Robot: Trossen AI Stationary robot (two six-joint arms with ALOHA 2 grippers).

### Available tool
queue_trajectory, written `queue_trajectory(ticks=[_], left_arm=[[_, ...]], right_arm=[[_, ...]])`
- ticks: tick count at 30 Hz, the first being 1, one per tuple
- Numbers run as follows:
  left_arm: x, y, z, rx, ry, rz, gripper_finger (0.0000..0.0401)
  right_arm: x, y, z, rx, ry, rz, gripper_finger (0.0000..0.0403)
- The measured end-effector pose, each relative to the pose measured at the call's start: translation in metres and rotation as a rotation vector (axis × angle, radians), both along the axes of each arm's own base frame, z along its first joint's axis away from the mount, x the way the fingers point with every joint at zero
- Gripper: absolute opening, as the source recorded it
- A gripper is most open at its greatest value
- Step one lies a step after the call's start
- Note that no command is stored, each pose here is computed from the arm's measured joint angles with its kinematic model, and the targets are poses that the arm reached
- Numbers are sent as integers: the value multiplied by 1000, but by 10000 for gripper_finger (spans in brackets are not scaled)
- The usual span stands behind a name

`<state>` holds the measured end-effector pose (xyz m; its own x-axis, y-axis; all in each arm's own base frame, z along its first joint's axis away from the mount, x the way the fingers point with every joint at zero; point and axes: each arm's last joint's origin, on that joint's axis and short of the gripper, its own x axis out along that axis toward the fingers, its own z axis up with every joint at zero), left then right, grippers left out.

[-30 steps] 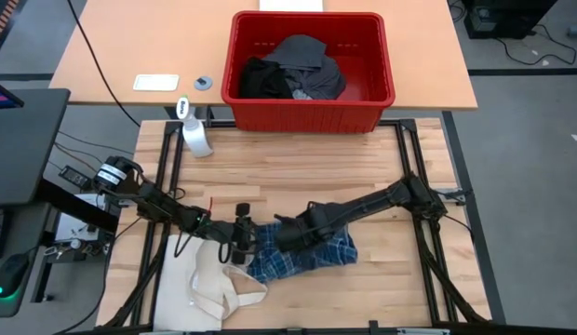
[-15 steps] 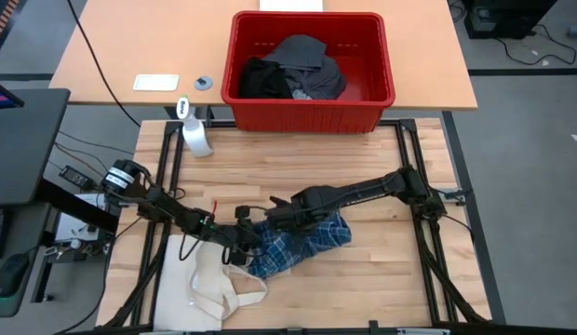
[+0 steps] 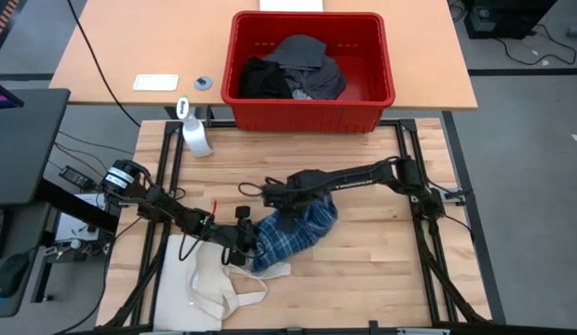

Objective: Fold Laundry from Bin
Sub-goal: Fold the blue pants

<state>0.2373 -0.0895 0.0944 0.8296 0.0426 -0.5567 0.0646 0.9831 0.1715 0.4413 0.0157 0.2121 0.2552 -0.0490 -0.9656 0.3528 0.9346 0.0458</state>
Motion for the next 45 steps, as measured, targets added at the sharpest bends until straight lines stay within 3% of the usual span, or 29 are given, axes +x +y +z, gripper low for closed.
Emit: queue_trajectory(ticks=[7,16,25,31,37,45], left_arm=[[0,0,0,17,-2,-5,180],[-2,-3,3,33,-8,-27,180],[-36,-15,39,241,2,8,180],[-47,-26,70,166,-162,-17,180],[-37,-28,87,58,-334,19,180],[9,-25,70,86,-241,86,180]], right_arm=[[0,-21,-33,4,-48,-43,20],[-3,-22,-58,5,-99,-47,21],[-4,-22,-61,-1,-99,-53,47],[-2,-23,-61,-9,-120,-61,50],[-2,-23,-61,-13,-122,-77,52],[0,-23,-60,-39,-151,-83,55]])
